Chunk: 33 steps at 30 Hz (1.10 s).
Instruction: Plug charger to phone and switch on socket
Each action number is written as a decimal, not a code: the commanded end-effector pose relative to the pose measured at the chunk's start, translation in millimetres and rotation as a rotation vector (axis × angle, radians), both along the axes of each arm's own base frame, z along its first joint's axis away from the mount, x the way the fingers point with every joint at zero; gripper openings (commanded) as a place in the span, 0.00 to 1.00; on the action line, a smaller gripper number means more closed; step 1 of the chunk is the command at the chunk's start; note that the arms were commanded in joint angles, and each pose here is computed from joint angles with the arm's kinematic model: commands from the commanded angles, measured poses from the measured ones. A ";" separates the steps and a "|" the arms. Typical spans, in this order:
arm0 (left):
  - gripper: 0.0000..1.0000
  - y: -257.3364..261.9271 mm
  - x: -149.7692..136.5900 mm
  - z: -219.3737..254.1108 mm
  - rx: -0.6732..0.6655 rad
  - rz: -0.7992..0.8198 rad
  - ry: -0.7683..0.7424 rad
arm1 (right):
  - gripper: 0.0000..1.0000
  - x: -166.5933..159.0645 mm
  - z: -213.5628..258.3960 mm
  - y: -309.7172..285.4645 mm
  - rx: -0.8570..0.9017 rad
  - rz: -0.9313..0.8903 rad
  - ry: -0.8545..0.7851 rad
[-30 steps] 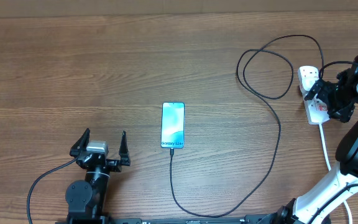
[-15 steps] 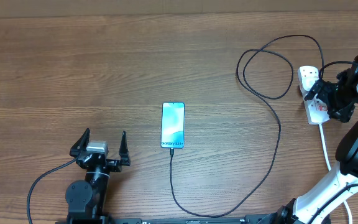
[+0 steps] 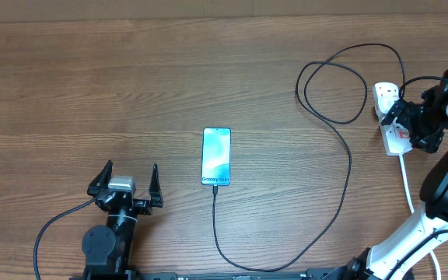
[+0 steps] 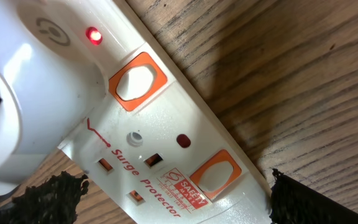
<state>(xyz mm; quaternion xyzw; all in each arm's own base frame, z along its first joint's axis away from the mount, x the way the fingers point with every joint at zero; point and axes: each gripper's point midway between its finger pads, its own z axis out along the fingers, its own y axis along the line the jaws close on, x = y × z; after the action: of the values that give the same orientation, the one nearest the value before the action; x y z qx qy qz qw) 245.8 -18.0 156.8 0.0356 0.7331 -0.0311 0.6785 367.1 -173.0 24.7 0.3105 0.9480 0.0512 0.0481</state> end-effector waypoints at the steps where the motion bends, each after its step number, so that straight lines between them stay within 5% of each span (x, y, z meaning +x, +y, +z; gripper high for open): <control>1: 1.00 3.0 -0.1 -0.1 0.022 0.011 -0.006 | 1.00 8.4 4.2 -1.2 -0.003 0.008 -0.023; 33: 1.00 3.0 -0.1 -0.1 0.022 0.011 -0.006 | 1.00 13.1 32.3 -3.1 -0.036 0.009 -0.085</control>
<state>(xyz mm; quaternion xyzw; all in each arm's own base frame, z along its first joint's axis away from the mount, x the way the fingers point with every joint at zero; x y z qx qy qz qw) 245.8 -17.9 156.8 0.0366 0.7330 -0.0300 0.6785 367.1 -173.1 25.4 0.3106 0.9479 0.0511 0.0489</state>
